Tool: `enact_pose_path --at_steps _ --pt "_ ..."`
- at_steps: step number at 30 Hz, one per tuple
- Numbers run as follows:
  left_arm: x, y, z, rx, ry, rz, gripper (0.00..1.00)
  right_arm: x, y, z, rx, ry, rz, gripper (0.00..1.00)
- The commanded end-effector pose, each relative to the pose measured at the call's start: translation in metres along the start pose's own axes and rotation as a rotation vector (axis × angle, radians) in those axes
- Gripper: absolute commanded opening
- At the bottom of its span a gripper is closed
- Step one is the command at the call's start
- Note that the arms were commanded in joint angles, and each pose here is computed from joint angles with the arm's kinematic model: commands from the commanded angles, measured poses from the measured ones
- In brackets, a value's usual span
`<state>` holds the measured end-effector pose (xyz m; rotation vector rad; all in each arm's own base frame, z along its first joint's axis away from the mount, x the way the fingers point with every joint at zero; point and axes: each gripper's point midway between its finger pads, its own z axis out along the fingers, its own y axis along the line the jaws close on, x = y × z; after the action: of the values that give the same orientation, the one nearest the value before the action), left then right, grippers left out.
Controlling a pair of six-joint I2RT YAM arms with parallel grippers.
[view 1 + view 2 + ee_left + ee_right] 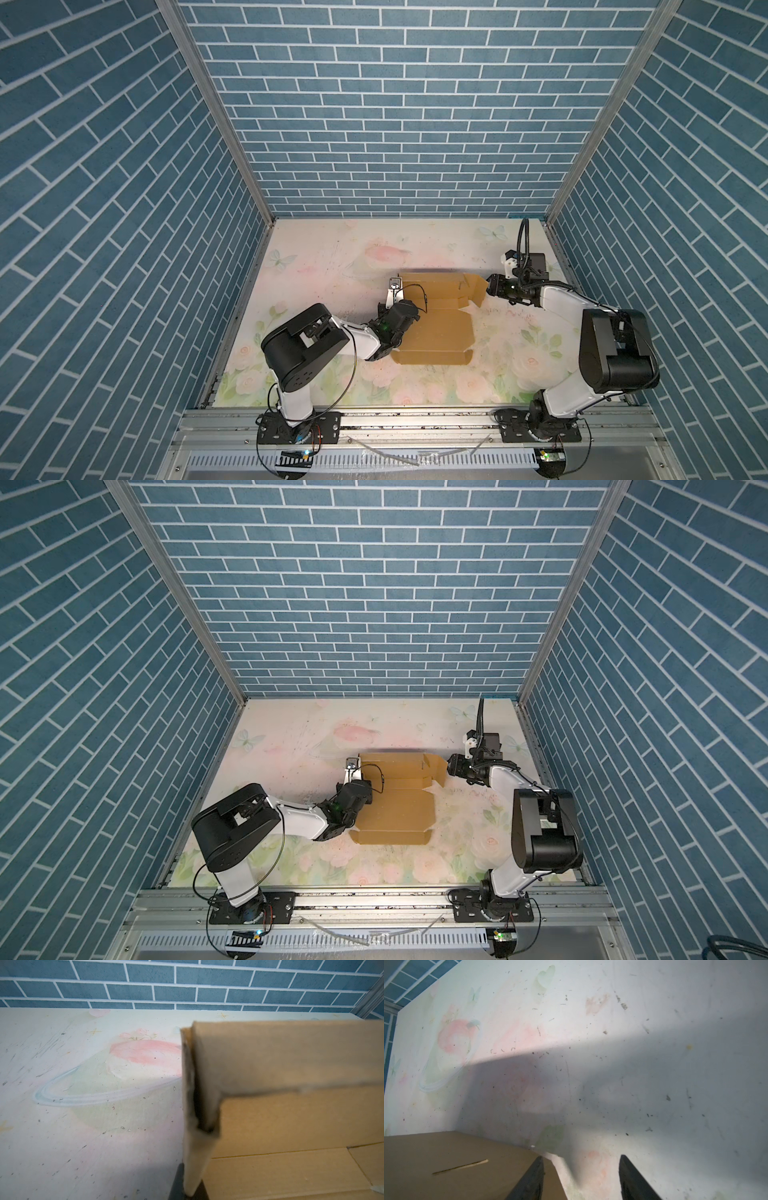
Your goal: Fold the paper box
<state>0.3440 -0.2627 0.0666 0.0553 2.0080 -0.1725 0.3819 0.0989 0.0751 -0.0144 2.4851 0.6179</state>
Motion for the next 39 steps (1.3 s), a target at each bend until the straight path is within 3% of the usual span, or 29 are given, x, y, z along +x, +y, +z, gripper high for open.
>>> enact_pose_path --at_steps 1,18,39 --pt "0.047 0.013 0.0 -0.016 0.157 0.09 0.01 -0.007 0.022 0.0 -0.063 -0.014 -0.102 0.57" --pt "0.048 0.01 0.003 -0.018 0.162 0.088 0.01 0.032 0.048 -0.021 -0.032 -0.017 -0.167 0.57" --pt "0.048 0.008 0.004 -0.014 0.165 0.087 0.01 0.062 0.062 -0.042 -0.034 0.007 -0.141 0.56"
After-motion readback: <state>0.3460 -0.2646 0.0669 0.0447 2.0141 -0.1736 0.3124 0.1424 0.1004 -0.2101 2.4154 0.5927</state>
